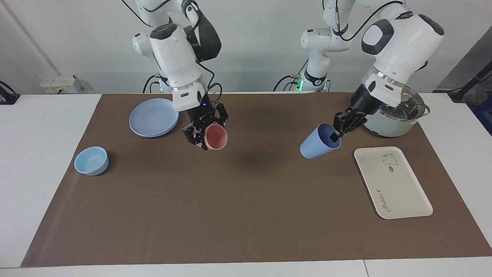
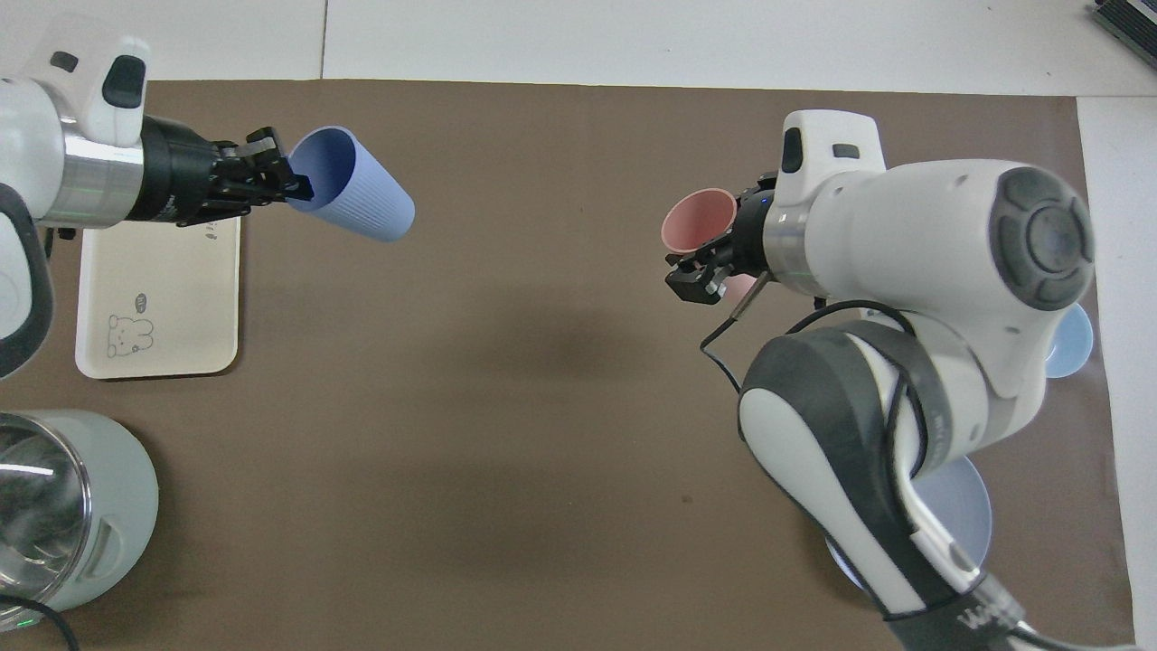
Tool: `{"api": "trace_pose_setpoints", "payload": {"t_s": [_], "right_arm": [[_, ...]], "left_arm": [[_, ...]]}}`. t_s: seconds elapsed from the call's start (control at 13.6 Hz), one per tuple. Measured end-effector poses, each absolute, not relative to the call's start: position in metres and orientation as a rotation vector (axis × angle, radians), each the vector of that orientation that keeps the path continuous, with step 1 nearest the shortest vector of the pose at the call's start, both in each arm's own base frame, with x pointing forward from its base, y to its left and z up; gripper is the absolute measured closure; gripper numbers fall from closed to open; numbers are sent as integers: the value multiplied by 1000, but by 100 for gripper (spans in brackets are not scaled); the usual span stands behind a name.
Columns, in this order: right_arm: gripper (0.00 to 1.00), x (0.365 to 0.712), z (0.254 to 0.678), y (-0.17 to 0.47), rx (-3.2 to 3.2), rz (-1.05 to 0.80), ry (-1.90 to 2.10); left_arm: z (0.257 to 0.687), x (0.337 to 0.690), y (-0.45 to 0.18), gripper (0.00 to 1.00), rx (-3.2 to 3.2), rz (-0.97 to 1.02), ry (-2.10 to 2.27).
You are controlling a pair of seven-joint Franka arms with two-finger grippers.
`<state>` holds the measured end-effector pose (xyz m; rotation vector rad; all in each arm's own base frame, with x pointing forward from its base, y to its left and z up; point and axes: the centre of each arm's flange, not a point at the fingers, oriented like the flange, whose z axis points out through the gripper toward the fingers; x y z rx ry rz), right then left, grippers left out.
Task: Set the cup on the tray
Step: 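Lower the blue cup onto the tray while the right gripper lowers pink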
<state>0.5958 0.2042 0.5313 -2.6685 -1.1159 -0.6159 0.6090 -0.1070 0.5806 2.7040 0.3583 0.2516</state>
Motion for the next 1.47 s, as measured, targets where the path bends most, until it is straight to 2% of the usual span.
{"api": "trace_pose_setpoints", "payload": {"t_s": [0.22,0.44,0.66,1.18,1.47], "right_arm": [[15,622,518,103,-2513,-774,-1075],[15,630,485,7,-2438,-881,-961],[15,633,449,-32,-2370,-934,-906],[15,621,353,-87,-2129,-1054,-947],[15,614,291,-118,-2026,-1132,-986]], "left_arm": [[561,612,-4,94,2779,308,239],[538,589,100,94,2848,388,107],[516,563,164,94,2903,469,23],[443,553,190,94,2958,513,-4],[425,560,194,94,2970,543,10]]}}
